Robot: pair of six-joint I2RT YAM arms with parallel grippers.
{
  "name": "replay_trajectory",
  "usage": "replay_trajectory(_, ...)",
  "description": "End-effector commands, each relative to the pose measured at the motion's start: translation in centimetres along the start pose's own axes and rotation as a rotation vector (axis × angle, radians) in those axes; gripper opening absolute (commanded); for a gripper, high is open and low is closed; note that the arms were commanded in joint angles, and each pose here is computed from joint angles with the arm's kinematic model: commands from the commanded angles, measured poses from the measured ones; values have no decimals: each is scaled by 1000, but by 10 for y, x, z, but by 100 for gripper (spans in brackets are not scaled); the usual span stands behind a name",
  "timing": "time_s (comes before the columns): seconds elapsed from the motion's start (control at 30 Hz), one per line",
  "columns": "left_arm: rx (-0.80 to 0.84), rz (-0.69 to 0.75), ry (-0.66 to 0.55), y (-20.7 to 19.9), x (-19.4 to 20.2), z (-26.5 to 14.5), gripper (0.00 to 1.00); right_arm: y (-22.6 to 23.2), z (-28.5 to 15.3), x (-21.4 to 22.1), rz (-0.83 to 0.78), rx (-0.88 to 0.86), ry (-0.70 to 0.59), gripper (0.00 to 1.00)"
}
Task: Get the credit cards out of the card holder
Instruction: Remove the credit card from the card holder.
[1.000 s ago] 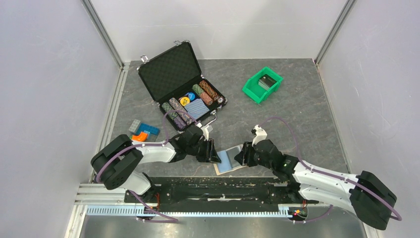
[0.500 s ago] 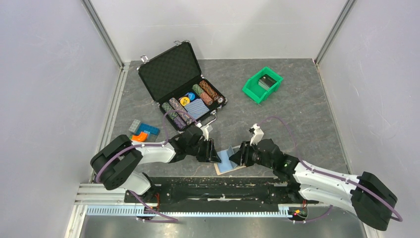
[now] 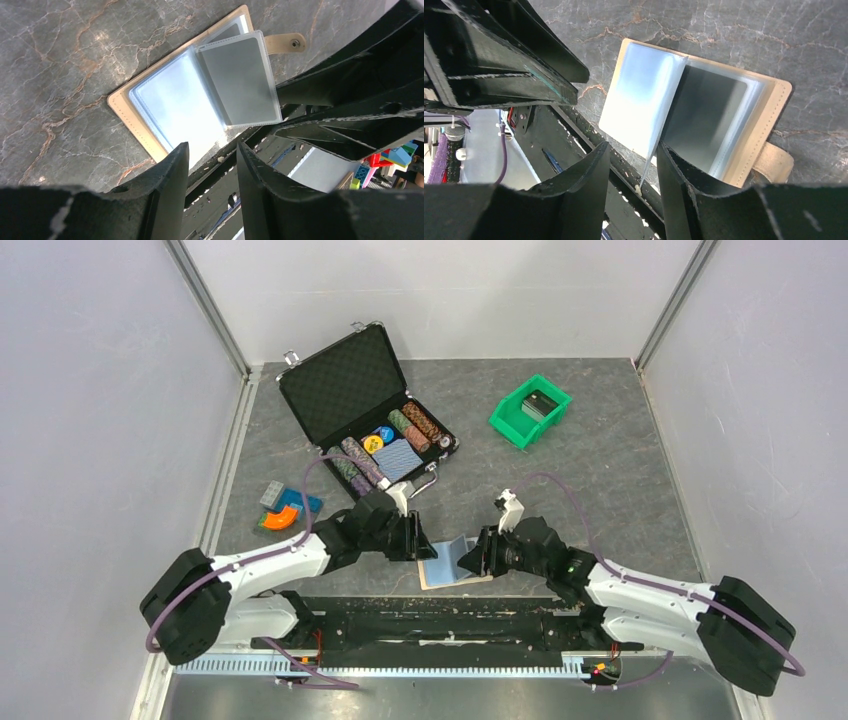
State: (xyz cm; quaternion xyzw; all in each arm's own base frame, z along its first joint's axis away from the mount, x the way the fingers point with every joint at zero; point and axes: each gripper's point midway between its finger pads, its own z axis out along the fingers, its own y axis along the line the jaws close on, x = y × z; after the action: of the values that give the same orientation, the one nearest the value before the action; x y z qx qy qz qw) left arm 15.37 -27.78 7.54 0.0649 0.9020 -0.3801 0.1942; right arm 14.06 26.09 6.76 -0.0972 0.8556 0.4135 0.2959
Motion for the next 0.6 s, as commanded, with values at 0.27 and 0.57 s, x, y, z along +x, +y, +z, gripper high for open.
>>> replay_trajectory(0.27,-144,-23,-62,16,-13,-13,47,45,9,-17,17,-186,-25,44)
replay_trajectory(0.57,-154,-31,-88,15,-17,-22,48,49,21,-8,51,-217,19,47)
